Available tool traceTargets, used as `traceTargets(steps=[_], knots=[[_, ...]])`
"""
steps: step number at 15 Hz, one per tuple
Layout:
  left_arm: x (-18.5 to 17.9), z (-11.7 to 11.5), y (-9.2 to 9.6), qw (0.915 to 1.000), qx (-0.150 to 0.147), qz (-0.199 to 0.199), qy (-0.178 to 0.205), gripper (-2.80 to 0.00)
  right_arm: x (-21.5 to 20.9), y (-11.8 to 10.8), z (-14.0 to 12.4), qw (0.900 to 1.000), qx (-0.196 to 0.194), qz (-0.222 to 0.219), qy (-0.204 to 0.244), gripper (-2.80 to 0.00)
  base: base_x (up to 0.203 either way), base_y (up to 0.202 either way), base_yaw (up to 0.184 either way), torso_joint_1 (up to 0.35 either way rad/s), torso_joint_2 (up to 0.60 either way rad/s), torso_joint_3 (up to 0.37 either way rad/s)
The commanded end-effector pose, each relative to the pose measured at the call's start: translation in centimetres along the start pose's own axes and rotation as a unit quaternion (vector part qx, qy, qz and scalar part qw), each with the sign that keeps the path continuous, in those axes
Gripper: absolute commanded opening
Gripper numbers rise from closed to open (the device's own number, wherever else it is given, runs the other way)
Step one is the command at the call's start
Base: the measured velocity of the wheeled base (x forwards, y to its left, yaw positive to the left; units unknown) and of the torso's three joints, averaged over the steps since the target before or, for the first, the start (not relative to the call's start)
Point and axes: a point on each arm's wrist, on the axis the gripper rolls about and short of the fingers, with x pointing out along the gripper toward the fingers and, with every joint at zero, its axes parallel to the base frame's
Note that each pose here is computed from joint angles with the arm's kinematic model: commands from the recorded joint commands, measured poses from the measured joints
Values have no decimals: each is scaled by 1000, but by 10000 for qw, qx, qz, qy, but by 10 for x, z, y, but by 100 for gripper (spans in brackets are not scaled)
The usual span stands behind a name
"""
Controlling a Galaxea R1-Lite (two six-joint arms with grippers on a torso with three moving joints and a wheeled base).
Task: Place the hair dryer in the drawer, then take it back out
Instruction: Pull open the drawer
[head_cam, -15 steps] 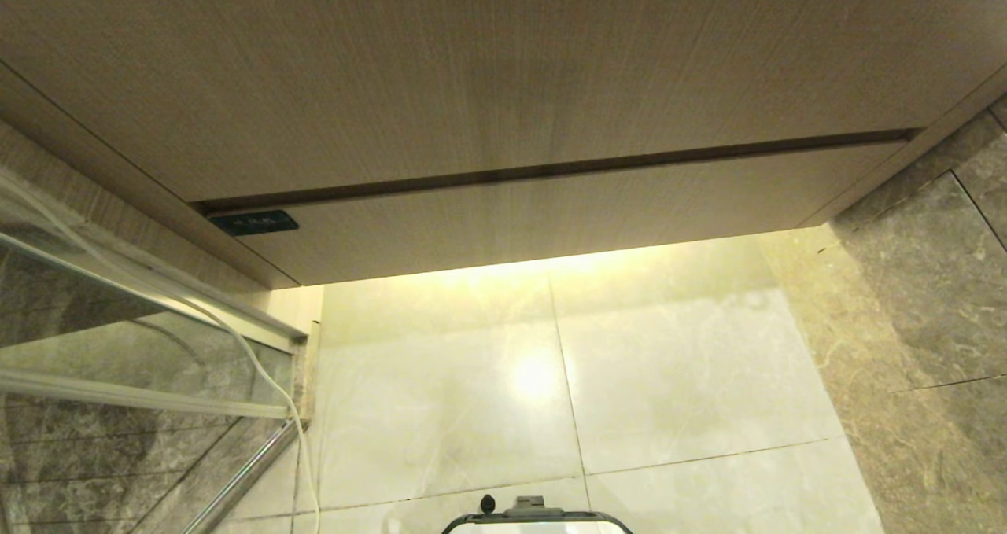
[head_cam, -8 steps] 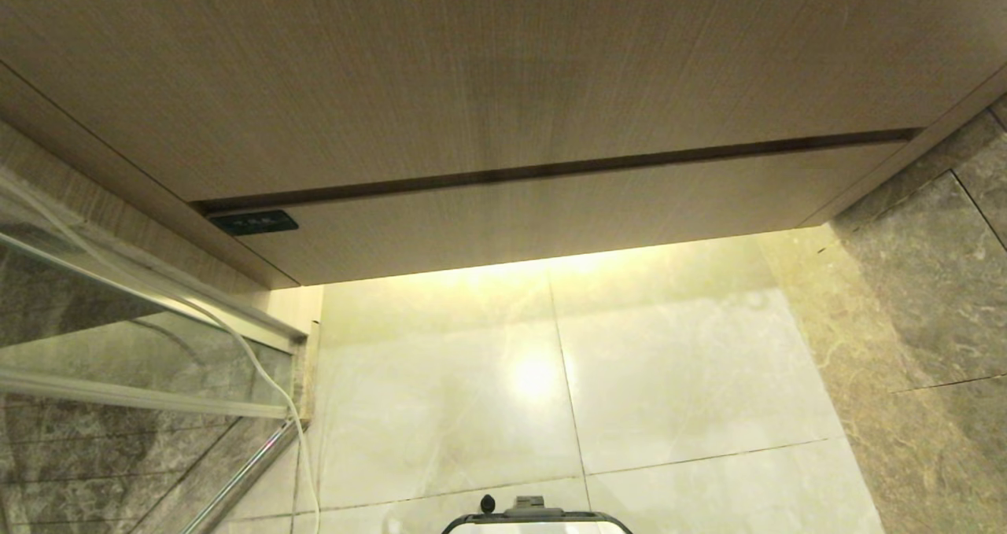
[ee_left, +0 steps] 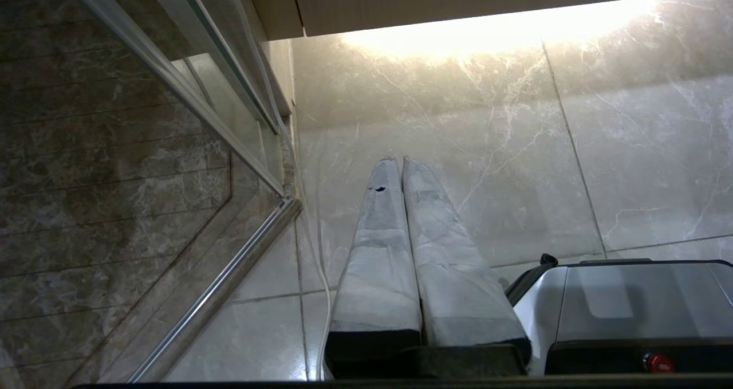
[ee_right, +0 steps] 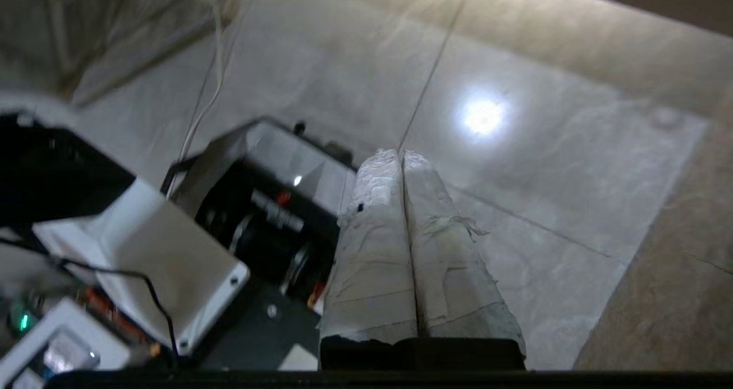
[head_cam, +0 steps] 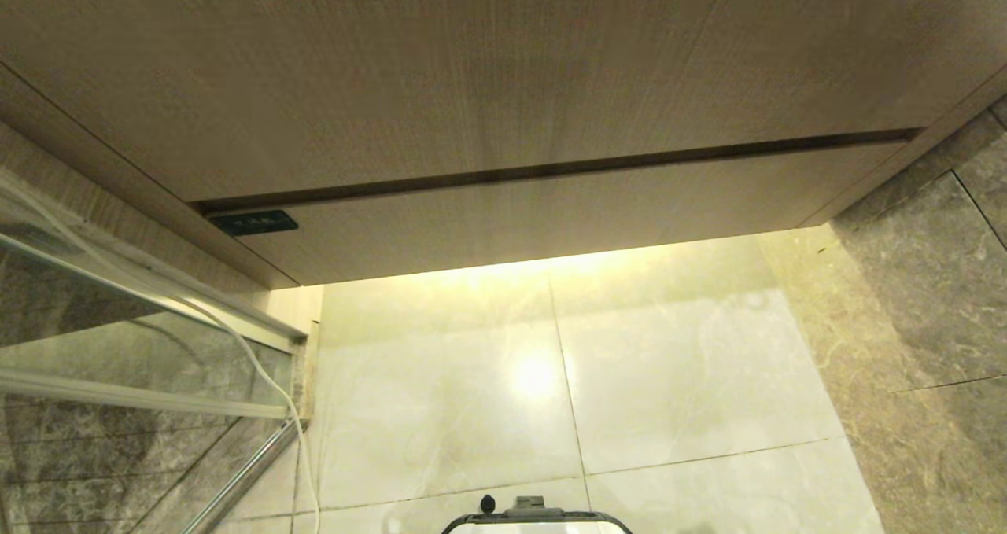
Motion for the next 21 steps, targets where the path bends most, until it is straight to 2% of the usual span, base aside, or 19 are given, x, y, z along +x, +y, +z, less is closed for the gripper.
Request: traceTargets(steps=[1, 3, 5, 7, 9, 11, 14, 17, 20, 21], knots=[[0, 0, 0, 10000, 0, 1, 0, -280, 50, -32, 15, 9941, -22, 557, 927, -280, 0, 0, 0, 0, 0, 0], [0, 0, 0, 10000, 0, 1, -1, -280, 59, -36, 8, 9865, -187, 509, 1547, -280, 0, 0, 0, 0, 0, 0], [0, 0, 0, 10000, 0, 1, 7, -280, 80, -41, -5, 9707, -268, 805, 2250, -280, 0, 0, 0, 23, 0, 17], [0, 0, 0, 10000, 0, 1, -1, -280, 107, -50, -12, 9574, -617, 1163, 2570, -280, 0, 0, 0, 13, 1, 23], [0, 0, 0, 10000, 0, 1, 7, -280, 137, -61, -19, 9567, -1122, 1216, 2393, -280, 0, 0, 0, 0, 0, 0], [0, 0, 0, 10000, 0, 1, -1, -280, 168, -72, -25, 9604, -1775, 1046, 1877, -280, 0, 0, 0, 0, 0, 0], [0, 0, 0, 10000, 0, 1, 5, -280, 202, -80, -36, 9561, -2534, 798, 1236, -280, 0, 0, 0, 0, 0, 0], [0, 0, 0, 10000, 0, 1, -1, -280, 226, -90, -34, 9575, -2745, 481, 745, -280, 0, 0, 0, 0, 0, 0], [0, 0, 0, 10000, 0, 1, 4, -280, 247, -100, -27, 9656, -2561, 204, 409, -280, 0, 0, 0, 0, 0, 0], [0, 0, 0, 10000, 0, 1, 0, -280, 253, -103, -27, 9659, -2558, 146, 382, -155, 0, 0, 0, 0, 0, 0]])
